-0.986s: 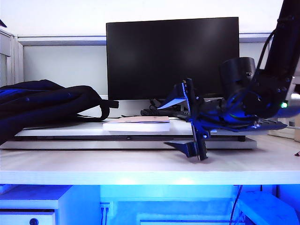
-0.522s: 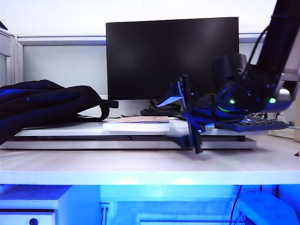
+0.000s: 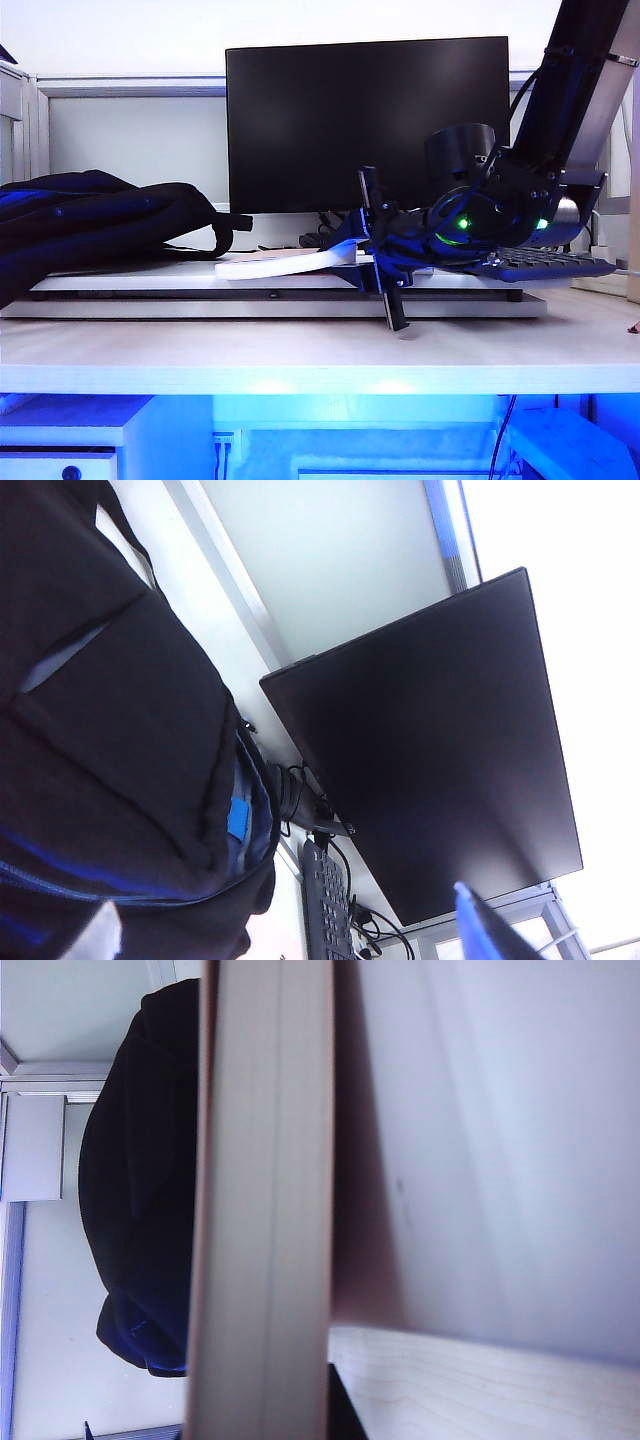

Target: Pick up the book on the desk and put it into the open backpack.

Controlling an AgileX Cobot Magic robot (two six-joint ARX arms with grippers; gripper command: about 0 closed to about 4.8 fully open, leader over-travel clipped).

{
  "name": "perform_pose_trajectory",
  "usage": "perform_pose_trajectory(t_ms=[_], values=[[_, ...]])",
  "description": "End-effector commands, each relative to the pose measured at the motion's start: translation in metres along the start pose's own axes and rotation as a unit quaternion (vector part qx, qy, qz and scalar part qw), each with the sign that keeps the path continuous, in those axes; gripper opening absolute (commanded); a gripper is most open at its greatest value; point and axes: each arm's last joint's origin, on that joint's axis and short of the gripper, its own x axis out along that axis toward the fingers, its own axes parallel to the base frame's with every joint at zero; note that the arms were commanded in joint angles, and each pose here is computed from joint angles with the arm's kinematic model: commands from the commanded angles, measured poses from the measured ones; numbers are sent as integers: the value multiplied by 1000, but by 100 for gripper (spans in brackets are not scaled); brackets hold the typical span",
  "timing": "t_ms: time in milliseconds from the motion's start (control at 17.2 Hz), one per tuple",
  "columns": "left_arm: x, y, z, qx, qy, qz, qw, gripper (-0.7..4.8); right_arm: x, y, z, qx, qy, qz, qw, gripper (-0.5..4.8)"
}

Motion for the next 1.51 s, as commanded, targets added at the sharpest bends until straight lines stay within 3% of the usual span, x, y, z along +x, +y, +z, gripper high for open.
perform_pose_trajectory(t_ms=[58, 638, 870, 928, 986, 1044, 1217, 1333, 1507], values=[[8, 8, 0, -2, 10, 4, 1000, 472, 0, 0, 0, -5, -1, 5, 1000, -6], [39, 44, 3, -25, 34, 42, 998, 472, -1, 18, 1, -38, 0, 89, 995, -6], [74, 51, 16, -22, 35, 35, 999, 466, -1, 26, 2, -37, -2, 117, 992, -6], [81, 59, 14, -27, 41, 42, 998, 380, 0, 32, 3, -41, 0, 126, 991, -6], [84, 63, 11, -30, 46, 46, 997, 155, 1, 36, 3, -48, 4, 139, 989, -6], [86, 65, 9, -32, 49, 47, 997, -28, 0, 43, 4, -54, 3, 155, 986, -6], [89, 58, 8, -14, 32, 16, 999, -6, -4, 76, 7, -80, -4, 215, 973, -6], [89, 48, 12, 10, 13, -34, 999, -6, -15, 111, 6, -125, -17, 254, 959, -6], [88, 40, 15, -14, 3, -72, 997, -6, -22, 142, 2, -145, -15, 284, 948, -6]])
